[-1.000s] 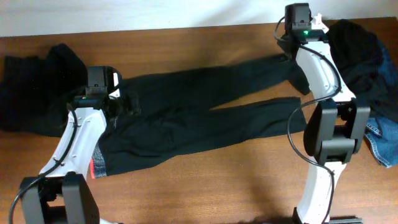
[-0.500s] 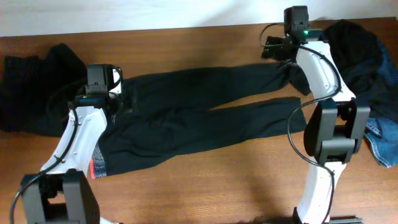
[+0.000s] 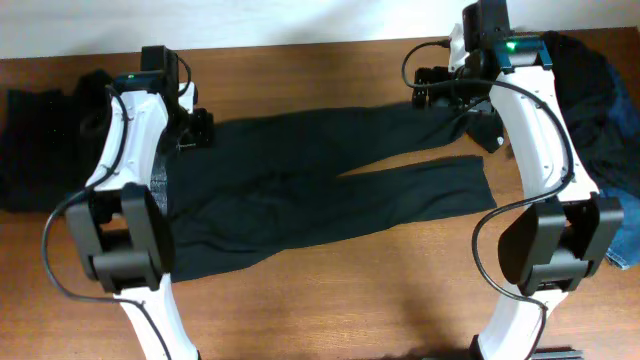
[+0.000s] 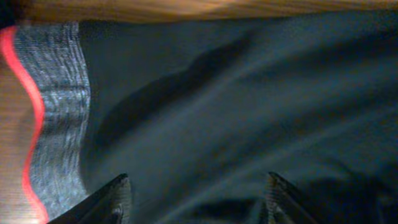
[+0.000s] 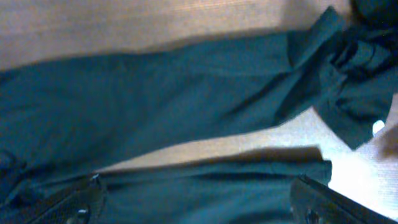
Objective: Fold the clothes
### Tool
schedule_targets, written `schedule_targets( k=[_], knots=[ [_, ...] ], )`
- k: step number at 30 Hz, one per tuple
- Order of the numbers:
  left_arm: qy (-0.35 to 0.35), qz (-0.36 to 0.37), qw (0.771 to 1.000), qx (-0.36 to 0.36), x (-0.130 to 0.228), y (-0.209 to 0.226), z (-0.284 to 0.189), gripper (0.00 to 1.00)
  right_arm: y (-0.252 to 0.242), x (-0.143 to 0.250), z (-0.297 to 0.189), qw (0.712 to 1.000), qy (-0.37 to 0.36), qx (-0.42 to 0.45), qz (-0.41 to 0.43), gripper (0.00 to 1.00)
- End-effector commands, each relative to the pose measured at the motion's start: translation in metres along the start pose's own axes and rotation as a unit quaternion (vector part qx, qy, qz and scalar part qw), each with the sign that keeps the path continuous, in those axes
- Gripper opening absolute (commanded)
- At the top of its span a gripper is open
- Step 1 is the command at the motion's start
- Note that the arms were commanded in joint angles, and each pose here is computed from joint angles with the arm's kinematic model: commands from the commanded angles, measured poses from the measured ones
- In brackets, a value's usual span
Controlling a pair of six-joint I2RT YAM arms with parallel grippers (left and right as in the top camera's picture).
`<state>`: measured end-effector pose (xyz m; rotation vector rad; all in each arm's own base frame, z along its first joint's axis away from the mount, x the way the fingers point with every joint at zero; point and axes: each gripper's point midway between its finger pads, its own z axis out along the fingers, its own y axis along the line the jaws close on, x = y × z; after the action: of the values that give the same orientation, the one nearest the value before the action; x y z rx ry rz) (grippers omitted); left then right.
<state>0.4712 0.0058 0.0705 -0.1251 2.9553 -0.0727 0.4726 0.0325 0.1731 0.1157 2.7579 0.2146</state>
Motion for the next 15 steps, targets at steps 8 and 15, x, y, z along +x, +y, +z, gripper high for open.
schedule_targets(
  k=[8,15],
  knots=[
    [0.018,-0.088,0.996,-0.004,-0.003,0.043,0.033,0.1,0.002,0.005,-0.01,1.0,0.006,0.002,-0.013,0.99],
    [-0.012,-0.085,0.996,-0.005,-0.018,0.043,0.035,0.05,0.002,0.005,-0.01,1.0,0.006,0.002,-0.013,0.99]
  ],
)
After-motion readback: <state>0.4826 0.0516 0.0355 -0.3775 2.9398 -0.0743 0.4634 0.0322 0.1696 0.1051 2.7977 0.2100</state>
